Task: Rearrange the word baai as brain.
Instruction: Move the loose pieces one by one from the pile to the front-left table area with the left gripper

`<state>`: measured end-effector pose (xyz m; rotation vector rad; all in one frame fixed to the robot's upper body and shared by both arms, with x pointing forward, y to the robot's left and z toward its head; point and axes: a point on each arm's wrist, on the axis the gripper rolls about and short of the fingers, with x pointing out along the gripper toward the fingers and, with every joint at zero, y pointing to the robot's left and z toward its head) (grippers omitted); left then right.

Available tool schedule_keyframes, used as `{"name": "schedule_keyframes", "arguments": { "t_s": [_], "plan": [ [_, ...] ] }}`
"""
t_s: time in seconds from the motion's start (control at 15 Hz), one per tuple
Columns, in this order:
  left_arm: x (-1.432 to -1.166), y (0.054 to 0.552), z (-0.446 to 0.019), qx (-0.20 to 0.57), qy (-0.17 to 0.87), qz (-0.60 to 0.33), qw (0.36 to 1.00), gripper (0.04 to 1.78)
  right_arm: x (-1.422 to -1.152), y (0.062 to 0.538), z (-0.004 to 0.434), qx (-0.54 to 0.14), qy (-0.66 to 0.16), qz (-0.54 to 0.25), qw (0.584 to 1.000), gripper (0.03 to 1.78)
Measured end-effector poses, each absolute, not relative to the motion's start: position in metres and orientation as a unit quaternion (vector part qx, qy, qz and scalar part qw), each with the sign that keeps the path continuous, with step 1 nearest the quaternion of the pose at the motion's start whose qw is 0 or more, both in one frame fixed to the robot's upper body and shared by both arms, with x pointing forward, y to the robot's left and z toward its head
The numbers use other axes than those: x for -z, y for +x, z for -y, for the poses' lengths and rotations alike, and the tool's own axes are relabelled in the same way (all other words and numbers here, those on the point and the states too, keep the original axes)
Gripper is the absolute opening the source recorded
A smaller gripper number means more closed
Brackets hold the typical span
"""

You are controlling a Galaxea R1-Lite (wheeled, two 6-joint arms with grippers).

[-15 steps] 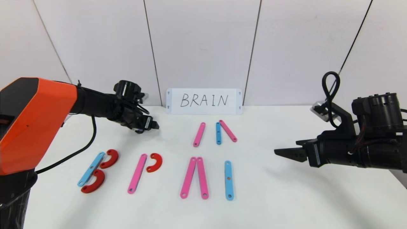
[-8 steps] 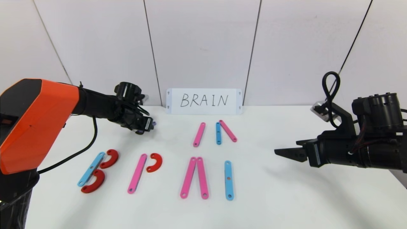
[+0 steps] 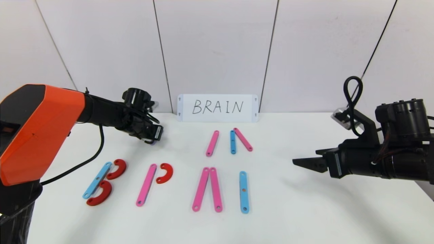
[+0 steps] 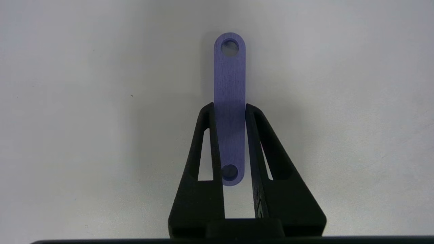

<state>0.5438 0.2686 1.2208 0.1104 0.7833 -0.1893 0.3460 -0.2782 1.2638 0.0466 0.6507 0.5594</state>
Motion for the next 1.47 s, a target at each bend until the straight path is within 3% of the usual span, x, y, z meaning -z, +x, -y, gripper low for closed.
{"name": "schedule_keyframes", "arguments": {
  "t_s": [0.47, 1.0, 1.47],
  "plan": [
    [-1.222, 0.542, -0.269, 0.088, 0.048, -0.383, 0.918, 0.27, -1.264, 0.346, 0.278, -0.271, 0.023, -0.315, 0.909, 1.73],
    [-1.247, 0.531, -0.27, 0.08, 0.028, -0.368, 0.926, 0.27, -1.264, 0.346, 0.278, -0.271, 0.022, -0.316, 0.909, 1.73],
    [-1.267, 0.477, -0.24, 0.037, -0.022, -0.405, 0.913, 0.27, -1.264, 0.346, 0.279, -0.27, 0.023, -0.315, 0.91, 1.73]
  ]
}}
